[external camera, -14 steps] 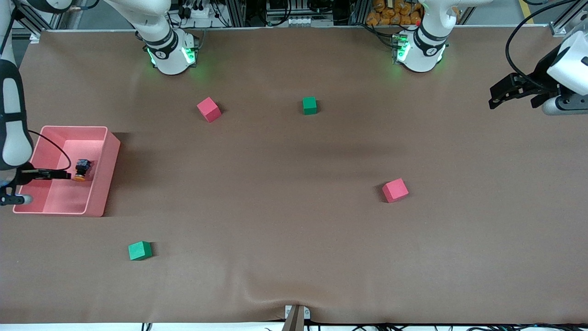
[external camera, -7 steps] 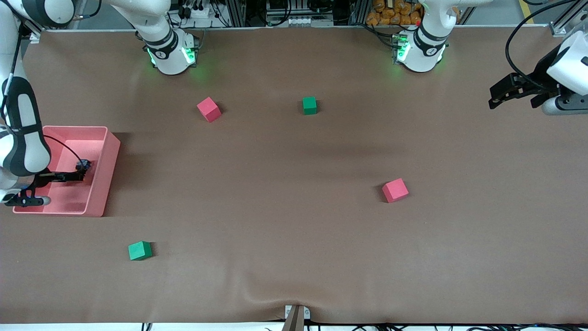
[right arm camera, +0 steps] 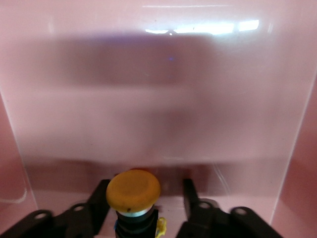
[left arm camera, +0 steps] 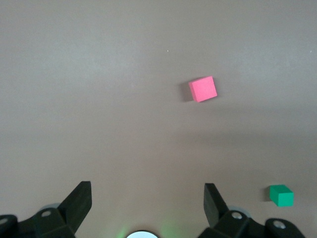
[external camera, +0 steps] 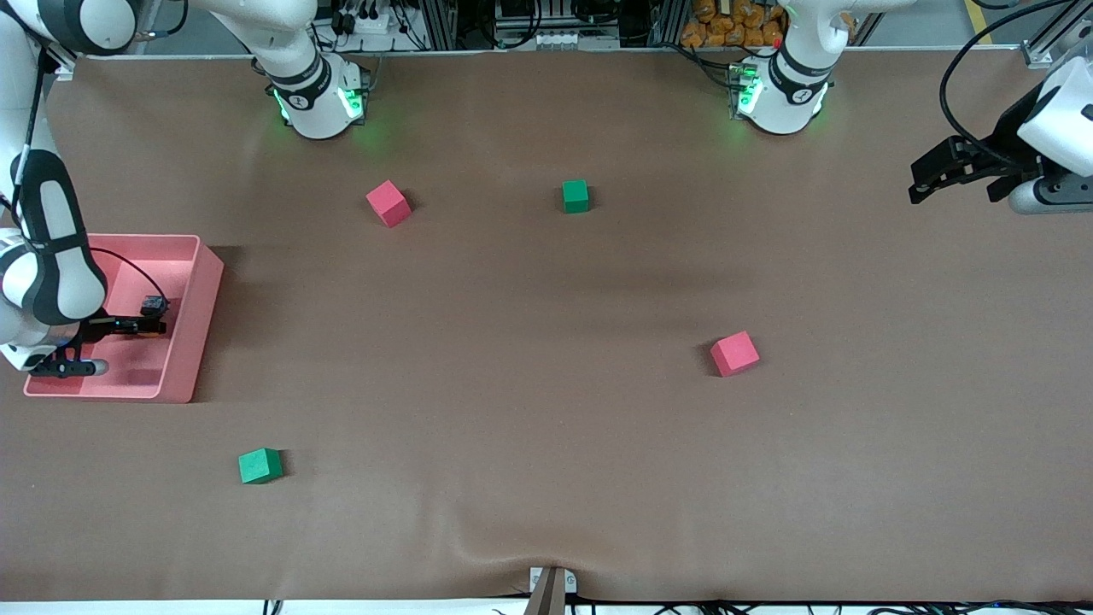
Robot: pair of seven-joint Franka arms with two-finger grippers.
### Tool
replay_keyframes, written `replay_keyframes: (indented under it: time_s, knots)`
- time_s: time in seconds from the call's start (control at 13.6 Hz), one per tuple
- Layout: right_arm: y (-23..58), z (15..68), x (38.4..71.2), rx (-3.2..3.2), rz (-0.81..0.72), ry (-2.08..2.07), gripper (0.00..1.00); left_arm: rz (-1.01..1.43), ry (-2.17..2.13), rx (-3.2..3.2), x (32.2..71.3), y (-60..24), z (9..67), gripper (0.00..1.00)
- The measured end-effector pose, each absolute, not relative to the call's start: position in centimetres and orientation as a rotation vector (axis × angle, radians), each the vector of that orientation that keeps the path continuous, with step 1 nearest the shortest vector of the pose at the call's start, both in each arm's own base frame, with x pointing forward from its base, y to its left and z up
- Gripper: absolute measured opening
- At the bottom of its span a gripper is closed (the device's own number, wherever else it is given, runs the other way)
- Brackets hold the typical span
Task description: Place and upright button with both arms
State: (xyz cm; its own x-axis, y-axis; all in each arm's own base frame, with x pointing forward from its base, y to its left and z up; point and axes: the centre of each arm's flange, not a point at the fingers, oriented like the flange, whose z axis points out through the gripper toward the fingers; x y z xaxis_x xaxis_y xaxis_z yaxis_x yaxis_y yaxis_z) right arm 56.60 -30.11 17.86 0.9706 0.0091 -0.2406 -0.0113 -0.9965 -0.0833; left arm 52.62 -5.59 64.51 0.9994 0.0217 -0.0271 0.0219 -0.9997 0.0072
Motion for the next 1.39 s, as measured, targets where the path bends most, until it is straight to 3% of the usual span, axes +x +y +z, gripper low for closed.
replay_keyframes:
  time_s: [0.15, 0.44, 0.95, 1.17, 1.39]
  knots:
    - [-30.1, 18.0, 56.7, -3.035, 0.367, -0.007, 0.40, -0.023, 0.033, 3.132, 52.8, -5.6, 64.6, 1.00]
    - [-29.7, 19.4, 57.9, -3.033, 0.353, -0.035, 0.40, -0.015, 0.032, 3.131, 53.3, -5.7, 64.1, 1.00]
    - [-25.3, 33.4, 63.8, -2.962, 0.478, -0.176, 0.40, -0.058, 0.029, 3.133, 53.7, -5.8, 62.7, 1.00]
    - [-17.7, 37.5, 66.2, -2.977, 0.541, -0.130, 0.40, -0.078, 0.027, 3.134, 53.7, -5.9, 62.1, 1.00]
    - [-4.5, 39.0, 68.4, -3.033, 0.550, -0.122, 0.40, -0.091, 0.026, 3.134, 53.7, -6.0, 61.4, 1.00]
